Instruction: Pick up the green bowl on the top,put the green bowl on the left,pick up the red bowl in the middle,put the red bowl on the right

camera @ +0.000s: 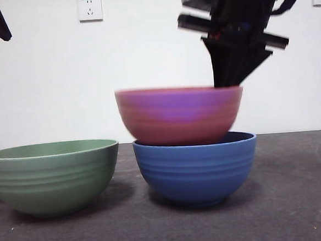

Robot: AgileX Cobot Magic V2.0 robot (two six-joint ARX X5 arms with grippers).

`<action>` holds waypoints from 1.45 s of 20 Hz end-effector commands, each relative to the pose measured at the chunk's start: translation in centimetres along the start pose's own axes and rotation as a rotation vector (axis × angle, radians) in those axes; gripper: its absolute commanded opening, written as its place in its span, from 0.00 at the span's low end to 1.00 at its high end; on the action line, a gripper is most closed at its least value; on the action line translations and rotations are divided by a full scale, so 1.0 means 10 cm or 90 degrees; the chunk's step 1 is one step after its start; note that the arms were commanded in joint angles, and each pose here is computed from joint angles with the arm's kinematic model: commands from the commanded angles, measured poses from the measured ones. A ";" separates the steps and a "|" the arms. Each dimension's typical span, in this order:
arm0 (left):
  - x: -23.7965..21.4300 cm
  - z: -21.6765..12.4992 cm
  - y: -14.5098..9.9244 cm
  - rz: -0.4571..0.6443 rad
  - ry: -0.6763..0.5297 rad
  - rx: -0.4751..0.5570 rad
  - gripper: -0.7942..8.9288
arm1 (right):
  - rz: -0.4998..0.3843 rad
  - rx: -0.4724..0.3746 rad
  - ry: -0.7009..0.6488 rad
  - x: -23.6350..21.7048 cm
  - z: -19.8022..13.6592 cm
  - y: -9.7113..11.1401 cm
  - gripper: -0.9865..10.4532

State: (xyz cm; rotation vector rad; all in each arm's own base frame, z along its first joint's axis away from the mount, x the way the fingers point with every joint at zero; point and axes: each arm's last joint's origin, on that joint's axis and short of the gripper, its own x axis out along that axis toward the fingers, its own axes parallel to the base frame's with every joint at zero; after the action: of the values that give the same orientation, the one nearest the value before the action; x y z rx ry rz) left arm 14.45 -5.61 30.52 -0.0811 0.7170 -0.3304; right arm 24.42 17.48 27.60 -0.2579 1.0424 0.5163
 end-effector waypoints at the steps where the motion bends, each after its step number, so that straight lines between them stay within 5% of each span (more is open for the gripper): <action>1: 0.01 -0.01 0.00 0.001 0.000 -0.004 0.49 | 0.006 0.000 -0.061 -0.26 0.01 0.00 0.07; 6: 0.01 -0.01 0.00 0.001 0.001 -0.004 0.49 | 0.005 0.018 -0.251 -0.71 0.10 -0.09 0.07; 8: 0.01 -0.01 0.00 0.001 0.001 -0.004 0.49 | -0.028 0.046 -0.263 -0.72 0.13 -0.24 0.07; 15: 0.01 0.00 0.00 0.000 -0.008 -0.003 0.49 | -0.183 0.214 -0.100 -0.63 -0.16 -1.08 0.07; 20: 0.01 0.02 0.00 -0.003 -0.020 -0.003 0.49 | -0.183 0.254 0.019 -0.27 -0.23 -1.32 0.07; 23: 0.01 0.02 0.00 -0.002 -0.019 -0.003 0.49 | -0.131 0.252 0.050 0.14 -0.16 -1.38 0.07; 29: 0.01 0.01 0.00 -0.001 -0.013 -0.003 0.49 | -0.124 0.254 0.094 0.58 -0.15 -1.46 0.16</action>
State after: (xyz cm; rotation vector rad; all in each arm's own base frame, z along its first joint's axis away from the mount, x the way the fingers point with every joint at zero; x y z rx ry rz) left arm 14.60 -5.66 30.72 -0.0856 0.6915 -0.3342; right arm 33.17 5.91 21.63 -0.0378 1.2163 0.1036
